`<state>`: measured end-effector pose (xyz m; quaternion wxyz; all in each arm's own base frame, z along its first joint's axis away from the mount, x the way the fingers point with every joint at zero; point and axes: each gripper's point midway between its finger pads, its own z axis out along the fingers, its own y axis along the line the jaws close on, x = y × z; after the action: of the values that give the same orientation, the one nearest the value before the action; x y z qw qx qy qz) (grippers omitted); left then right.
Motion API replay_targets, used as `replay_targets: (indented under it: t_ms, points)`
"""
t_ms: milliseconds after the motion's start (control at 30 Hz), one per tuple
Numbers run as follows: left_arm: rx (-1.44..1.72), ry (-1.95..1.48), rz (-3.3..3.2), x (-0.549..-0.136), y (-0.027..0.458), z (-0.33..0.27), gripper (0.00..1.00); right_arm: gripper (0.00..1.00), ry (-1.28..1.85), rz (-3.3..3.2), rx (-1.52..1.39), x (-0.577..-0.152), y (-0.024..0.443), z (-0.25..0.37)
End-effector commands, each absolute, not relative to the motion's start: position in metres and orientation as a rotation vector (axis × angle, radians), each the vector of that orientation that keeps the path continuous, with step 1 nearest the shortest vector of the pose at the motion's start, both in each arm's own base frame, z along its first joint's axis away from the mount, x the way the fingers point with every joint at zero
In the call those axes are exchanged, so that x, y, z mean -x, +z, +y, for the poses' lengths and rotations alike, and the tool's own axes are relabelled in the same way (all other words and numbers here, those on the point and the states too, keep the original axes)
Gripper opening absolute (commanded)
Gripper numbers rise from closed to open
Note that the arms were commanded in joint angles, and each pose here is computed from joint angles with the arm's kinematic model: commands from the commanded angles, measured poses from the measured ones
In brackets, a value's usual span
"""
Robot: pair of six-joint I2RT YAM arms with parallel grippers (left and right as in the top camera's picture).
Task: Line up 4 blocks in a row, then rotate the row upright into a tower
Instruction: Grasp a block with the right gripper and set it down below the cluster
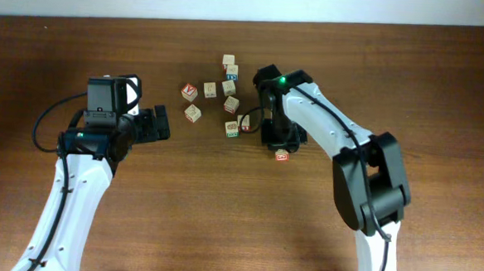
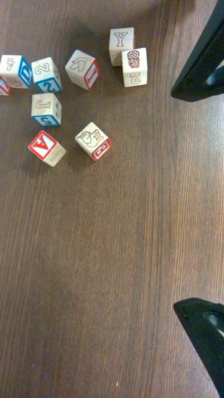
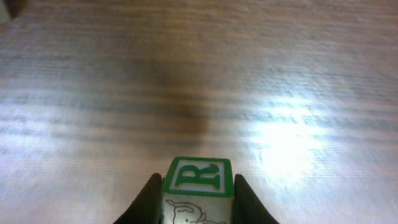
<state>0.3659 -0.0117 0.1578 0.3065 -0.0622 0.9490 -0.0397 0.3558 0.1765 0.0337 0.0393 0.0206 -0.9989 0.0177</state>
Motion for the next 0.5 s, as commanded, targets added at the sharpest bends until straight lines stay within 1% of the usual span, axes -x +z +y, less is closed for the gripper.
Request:
replay_targets:
  t_ms: [0, 33, 67, 100, 133, 200, 233, 367, 400, 433, 467]
  points:
    - [0.187, -0.100, 2.508, -0.367, 0.159, -0.009, 0.99, 0.17, -0.059, -3.201, -0.102, -0.357, 0.105, 0.180]
    - [0.187, -0.100, 2.509, -0.367, 0.159, -0.009, 0.99, 0.17, -0.068, -3.214, -0.103, -0.352, 0.113, 0.177]
    - [0.187, -0.099, 2.510, -0.367, 0.158, -0.009, 0.99, 0.18, -0.054, -3.194, -0.100, -0.337, 0.105, 0.170]
    - [0.187, -0.100, 2.510, -0.367, 0.158, -0.009, 0.99, 0.17, -0.048, -3.173, -0.089, -0.324, 0.086, 0.165]
    - [0.187, -0.099, 2.510, -0.367, 0.158, -0.009, 0.99, 0.17, -0.049, -3.161, -0.066, -0.312, 0.056, 0.160]
    - [0.187, -0.099, 2.510, -0.367, 0.158, -0.009, 0.99, 0.19, -0.044, -3.156, -0.062, -0.298, 0.014, 0.152]
    - [0.187, -0.099, 2.510, -0.367, 0.158, -0.009, 0.99, 0.23, -0.047, -3.160, -0.060, -0.298, 0.014, 0.152]
    - [0.187, -0.100, 2.510, -0.367, 0.158, -0.009, 0.99, 0.49, -0.047, -3.157, -0.058, -0.298, 0.014, 0.152]
    - [0.187, -0.099, 2.510, -0.367, 0.158, -0.009, 0.99, 0.52, -0.047, -3.160, -0.058, -0.300, 0.017, 0.153]
    - [0.187, -0.099, 2.510, -0.367, 0.158, -0.009, 0.99, 0.62, -0.065, -3.215, -0.108, -0.320, 0.037, 0.161]
    - [0.187, -0.099, 2.510, -0.367, 0.158, -0.009, 0.99, 0.66, -0.067, -3.269, -0.156, -0.338, 0.059, 0.166]
